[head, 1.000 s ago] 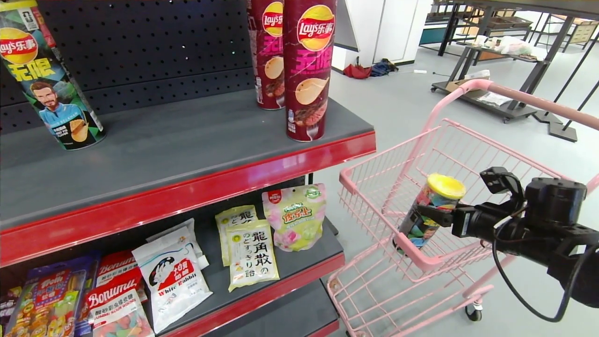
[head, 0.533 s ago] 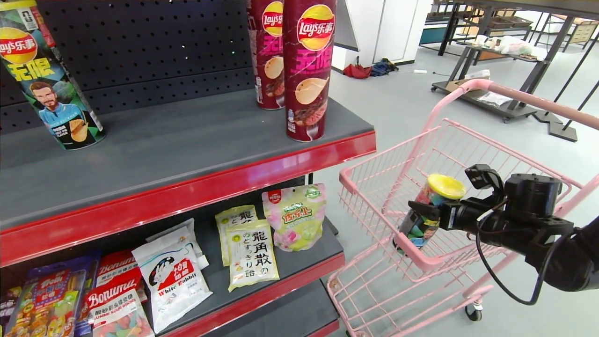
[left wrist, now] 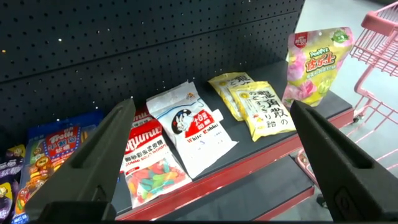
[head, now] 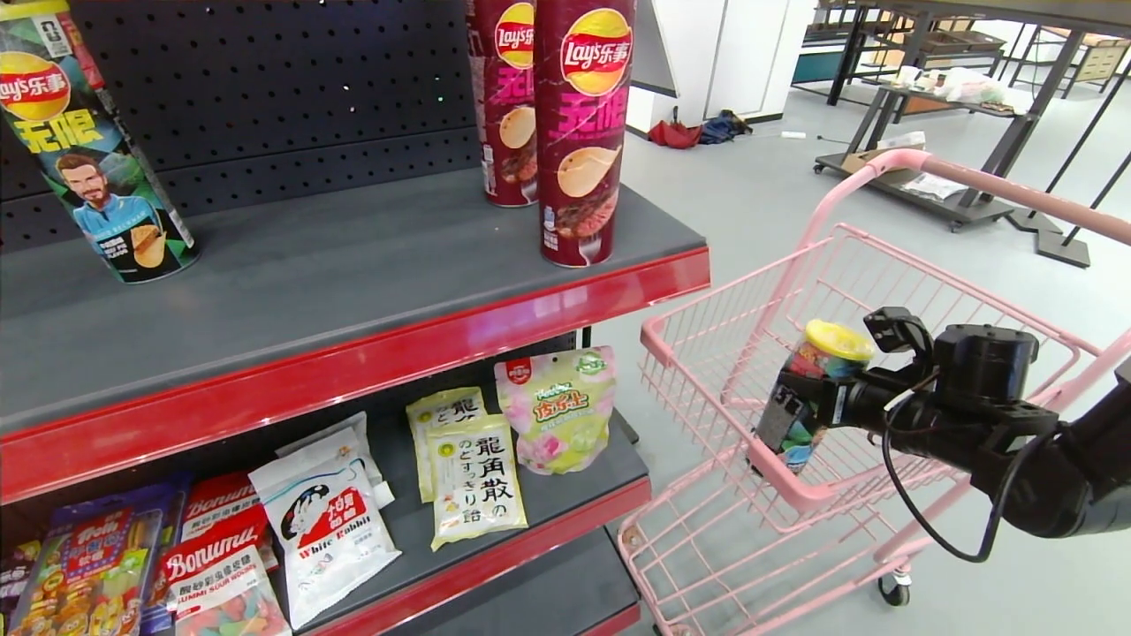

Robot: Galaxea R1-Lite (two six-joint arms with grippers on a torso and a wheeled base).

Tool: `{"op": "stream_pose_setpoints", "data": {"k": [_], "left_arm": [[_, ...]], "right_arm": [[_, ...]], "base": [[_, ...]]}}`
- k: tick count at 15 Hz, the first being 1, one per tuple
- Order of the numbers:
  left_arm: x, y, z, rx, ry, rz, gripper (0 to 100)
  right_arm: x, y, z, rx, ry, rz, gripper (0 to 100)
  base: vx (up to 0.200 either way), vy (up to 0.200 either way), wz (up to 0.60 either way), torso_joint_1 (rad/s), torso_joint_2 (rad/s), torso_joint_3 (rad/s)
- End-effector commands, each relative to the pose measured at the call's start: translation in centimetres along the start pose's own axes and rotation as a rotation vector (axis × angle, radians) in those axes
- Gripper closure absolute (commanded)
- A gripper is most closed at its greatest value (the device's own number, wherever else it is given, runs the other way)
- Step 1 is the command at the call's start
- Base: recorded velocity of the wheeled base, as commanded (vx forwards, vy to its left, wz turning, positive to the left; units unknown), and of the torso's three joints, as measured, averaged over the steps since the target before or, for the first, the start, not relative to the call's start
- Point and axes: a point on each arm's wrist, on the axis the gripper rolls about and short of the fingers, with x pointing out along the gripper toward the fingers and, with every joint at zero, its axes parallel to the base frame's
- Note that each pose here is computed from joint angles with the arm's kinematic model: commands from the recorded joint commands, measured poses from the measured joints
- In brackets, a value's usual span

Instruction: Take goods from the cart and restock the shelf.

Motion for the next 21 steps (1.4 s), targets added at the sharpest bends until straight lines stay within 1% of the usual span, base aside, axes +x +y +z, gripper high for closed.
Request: {"op": "stream_pose_setpoints", "data": {"k": [1,4,5,6,7,8,9,10,12,13,14,15,16,17,18,19,20,21], "left_arm": [[0.0,0.0,0.0,0.0,0.002,0.002,0],[0.0,0.0,0.0,0.0,0.002,0.0,0],[0.0,0.0,0.0,-0.001,0.0,0.0,0],[0.0,0.0,0.0,-0.001,0.0,0.002,0],[0.0,0.0,0.0,-0.001,0.0,0.002,0],[0.0,0.0,0.0,-0.001,0.003,0.001,0],[0.0,0.0,0.0,-0.001,0.002,0.002,0],[0.0,0.0,0.0,-0.001,0.0,0.002,0],[0.0,0.0,0.0,-0.001,0.002,0.0,0],[0.0,0.0,0.0,-0.001,0.002,0.0,0],[0.0,0.0,0.0,-0.001,0.002,0.002,0],[0.0,0.0,0.0,-0.001,0.0,0.002,0],[0.0,0.0,0.0,-0.001,0.002,0.0,0],[0.0,0.0,0.0,-0.001,0.002,-0.002,0],[0.0,0.0,0.0,-0.001,0.002,-0.003,0],[0.0,0.0,0.0,-0.001,0.003,-0.003,0],[0.0,0.0,0.0,-0.003,0.002,-0.002,0],[0.0,0.0,0.0,-0.003,0.003,-0.002,0]], "right_arm": [[0.2,0.4,-0.1,-0.003,0.007,0.011,100],[0.0,0.5,0.3,-0.01,-0.011,-0.016,100],[-0.3,0.6,1.3,-0.022,-0.049,-0.033,100],[-1.0,0.9,2.9,-0.036,-0.099,-0.042,100],[-1.3,1.0,3.7,-0.046,-0.129,-0.043,100],[-2.4,1.3,5.8,-0.088,-0.177,-0.046,100],[-2.9,1.6,6.8,-0.109,-0.193,-0.047,100],[-4.2,2.1,8.8,-0.126,-0.221,-0.047,100],[-7.6,3.7,12.7,-0.16,-0.276,-0.047,100],[-9.1,4.3,13.6,-0.179,-0.284,-0.063,100],[-12.8,6.0,14.6,-0.186,-0.287,-0.105,100],[-15.6,7.2,14.5,-0.175,-0.284,-0.139,100],[-18.9,7.9,14.2,-0.18,-0.28,-0.229,100],[-21.5,8.7,13.5,-0.186,-0.248,-0.259,100],[-25.2,9.4,11.7,-0.184,-0.212,-0.258,100],[-27.6,9.9,9.7,-0.174,-0.192,-0.269,100],[-29.2,10.1,7.8,-0.169,-0.182,-0.284,100],[-30.1,10.1,6.6,-0.163,-0.182,-0.31,100]], "base": [[0.0,0.0,0.0,0.0,0.0,0.0],[0.0,0.0,0.0,0.0,0.0,0.0],[0.0,0.0,0.0,0.0,0.0,0.0],[0.0,0.0,0.0,0.0,0.0,0.0],[0.0,0.0,0.0,0.0,0.0,0.0],[0.0,0.0,0.0,0.0,0.0,0.0],[0.0,0.0,0.0,0.0,0.0,0.0],[0.0,0.0,0.0,0.0,0.0,0.0],[0.0,0.0,0.0,0.0,0.0,0.0],[0.0,0.0,0.0,0.0,0.0,0.0],[0.0,0.0,0.0,0.0,0.0,0.0],[0.0,0.0,0.0,0.0,0.0,0.0],[0.0,0.0,0.0,0.0,0.0,0.0],[0.0,0.0,0.0,0.0,0.0,0.0],[0.0,0.0,0.0,0.0,0.0,0.0],[0.0,0.0,0.0,0.0,0.0,0.0],[0.0,0.0,0.0,0.0,0.0,0.0],[0.0,0.0,0.0,0.0,0.0,0.0]]}}
